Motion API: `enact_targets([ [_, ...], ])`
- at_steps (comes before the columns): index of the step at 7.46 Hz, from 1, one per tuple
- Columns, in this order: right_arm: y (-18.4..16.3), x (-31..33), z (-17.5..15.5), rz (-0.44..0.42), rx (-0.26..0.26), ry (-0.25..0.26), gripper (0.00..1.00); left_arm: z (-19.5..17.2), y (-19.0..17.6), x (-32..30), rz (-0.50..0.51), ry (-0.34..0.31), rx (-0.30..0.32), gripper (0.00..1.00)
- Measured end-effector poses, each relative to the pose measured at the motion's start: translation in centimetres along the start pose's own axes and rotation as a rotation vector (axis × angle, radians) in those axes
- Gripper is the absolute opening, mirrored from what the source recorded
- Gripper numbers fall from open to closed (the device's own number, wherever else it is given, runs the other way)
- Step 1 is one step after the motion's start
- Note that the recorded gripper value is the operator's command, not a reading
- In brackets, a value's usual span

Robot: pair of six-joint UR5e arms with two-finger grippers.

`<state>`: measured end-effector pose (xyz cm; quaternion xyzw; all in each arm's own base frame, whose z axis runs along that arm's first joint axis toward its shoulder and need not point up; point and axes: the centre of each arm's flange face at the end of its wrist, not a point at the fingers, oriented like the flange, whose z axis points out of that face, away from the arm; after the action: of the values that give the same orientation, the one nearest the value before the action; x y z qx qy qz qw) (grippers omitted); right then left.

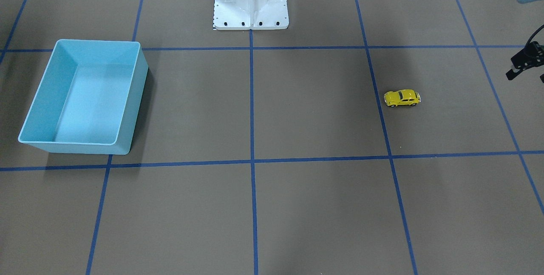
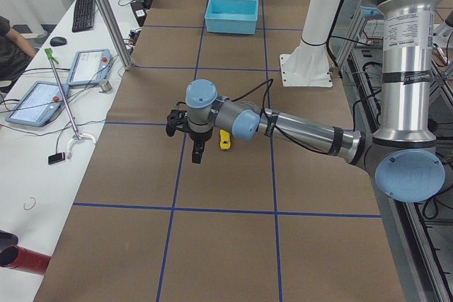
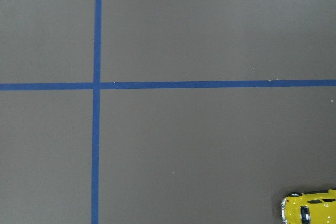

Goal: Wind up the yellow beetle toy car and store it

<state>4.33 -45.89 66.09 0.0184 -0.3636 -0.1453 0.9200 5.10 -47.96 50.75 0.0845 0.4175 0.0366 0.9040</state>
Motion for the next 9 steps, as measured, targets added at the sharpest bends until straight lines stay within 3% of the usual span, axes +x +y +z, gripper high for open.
enact_targets([
  [3, 0.0, 0.0, 0.0, 0.000, 0.000, 0.000, 1.00, 3.1, -1.5, 8.1, 0.194, 0.052, -0.035, 1.00],
  [6, 0.0, 0.0, 0.0, -0.001, 0.001, 0.000, 1.00, 7.3, 0.1, 19.5, 0.404, 0.144, -0.099, 1.00],
  [9, -0.1, -0.1, -0.1, -0.002, 0.002, -0.001, 1.00, 7.2, 1.9, 24.3, 0.553, 0.190, -0.074, 1.00],
])
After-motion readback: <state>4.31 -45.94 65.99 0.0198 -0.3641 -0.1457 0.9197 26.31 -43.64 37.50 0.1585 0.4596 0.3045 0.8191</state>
